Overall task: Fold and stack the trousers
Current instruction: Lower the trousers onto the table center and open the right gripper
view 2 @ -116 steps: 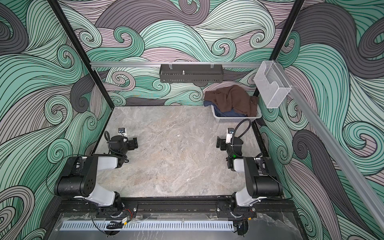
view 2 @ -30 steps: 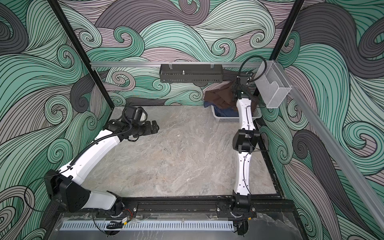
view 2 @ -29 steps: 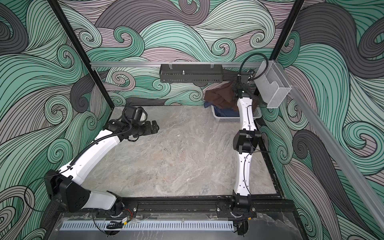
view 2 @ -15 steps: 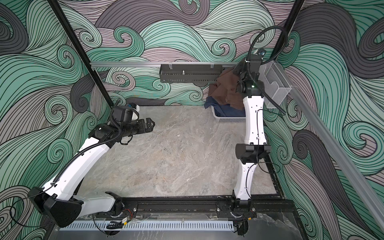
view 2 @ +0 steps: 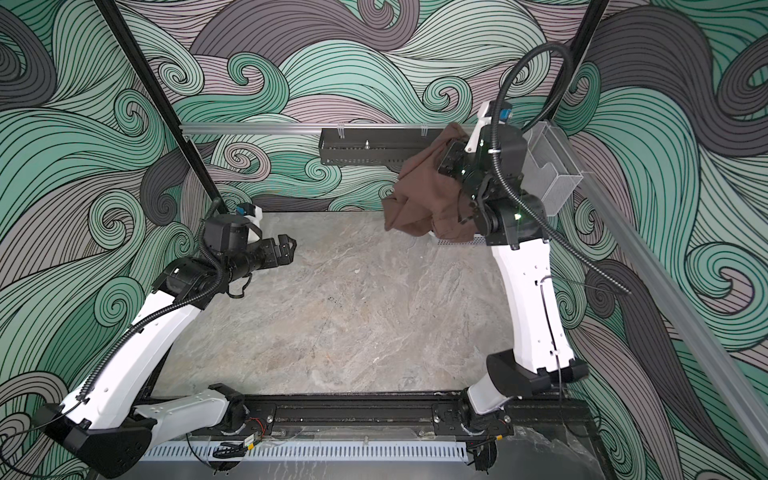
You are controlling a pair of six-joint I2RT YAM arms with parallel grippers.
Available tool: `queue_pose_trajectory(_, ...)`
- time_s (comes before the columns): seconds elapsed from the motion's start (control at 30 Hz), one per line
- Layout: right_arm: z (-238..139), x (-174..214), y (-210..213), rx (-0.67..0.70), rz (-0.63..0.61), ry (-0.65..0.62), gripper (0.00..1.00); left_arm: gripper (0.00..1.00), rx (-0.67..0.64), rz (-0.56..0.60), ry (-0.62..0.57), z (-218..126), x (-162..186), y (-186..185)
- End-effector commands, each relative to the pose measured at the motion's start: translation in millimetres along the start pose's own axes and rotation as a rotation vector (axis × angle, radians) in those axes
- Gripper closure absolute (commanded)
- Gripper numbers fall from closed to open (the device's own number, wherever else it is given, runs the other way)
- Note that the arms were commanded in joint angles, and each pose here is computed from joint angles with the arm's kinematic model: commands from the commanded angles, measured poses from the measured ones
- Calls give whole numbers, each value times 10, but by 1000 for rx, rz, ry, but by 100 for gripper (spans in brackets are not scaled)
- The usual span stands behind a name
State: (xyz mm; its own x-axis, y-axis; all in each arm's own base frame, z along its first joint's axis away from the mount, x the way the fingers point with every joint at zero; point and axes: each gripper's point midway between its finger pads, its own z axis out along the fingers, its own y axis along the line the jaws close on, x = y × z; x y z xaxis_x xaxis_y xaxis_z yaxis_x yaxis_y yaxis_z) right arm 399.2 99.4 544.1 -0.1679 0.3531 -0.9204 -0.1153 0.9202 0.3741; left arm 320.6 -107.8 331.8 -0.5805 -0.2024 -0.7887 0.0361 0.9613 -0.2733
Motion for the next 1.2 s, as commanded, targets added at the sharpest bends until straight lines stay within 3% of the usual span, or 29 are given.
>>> queue_pose_trajectory(0.0,-88,93,225,-81,8,-26,100,1,-46,28,-35,-132,-34,105)
queue_pose_trajectory(0.37,38,1721,710,-208,88,300,100,2,-76,31,-62,-300,20,227)
queue_pose_trajectory(0.53,169,2335,931,-243,50,426,99,1,-86,36,-50,-318,68,259)
queue_pose_trajectory(0.73,281,3160,696,-157,-23,597,77,1,-105,53,-22,-313,141,305)
queue_pose_trajectory(0.8,253,3392,506,-97,-57,649,51,2,-110,63,-7,-307,177,318)
queue_pose_trajectory(0.9,159,3501,307,-34,-95,680,25,1,-121,72,16,-302,231,344)
queue_pose_trajectory(1.03,10,3312,178,-9,-145,646,12,1,-121,78,60,-274,314,347)
queue_pose_trajectory(1.17,-190,3098,-174,85,-38,653,11,1,-99,50,114,-216,438,312)
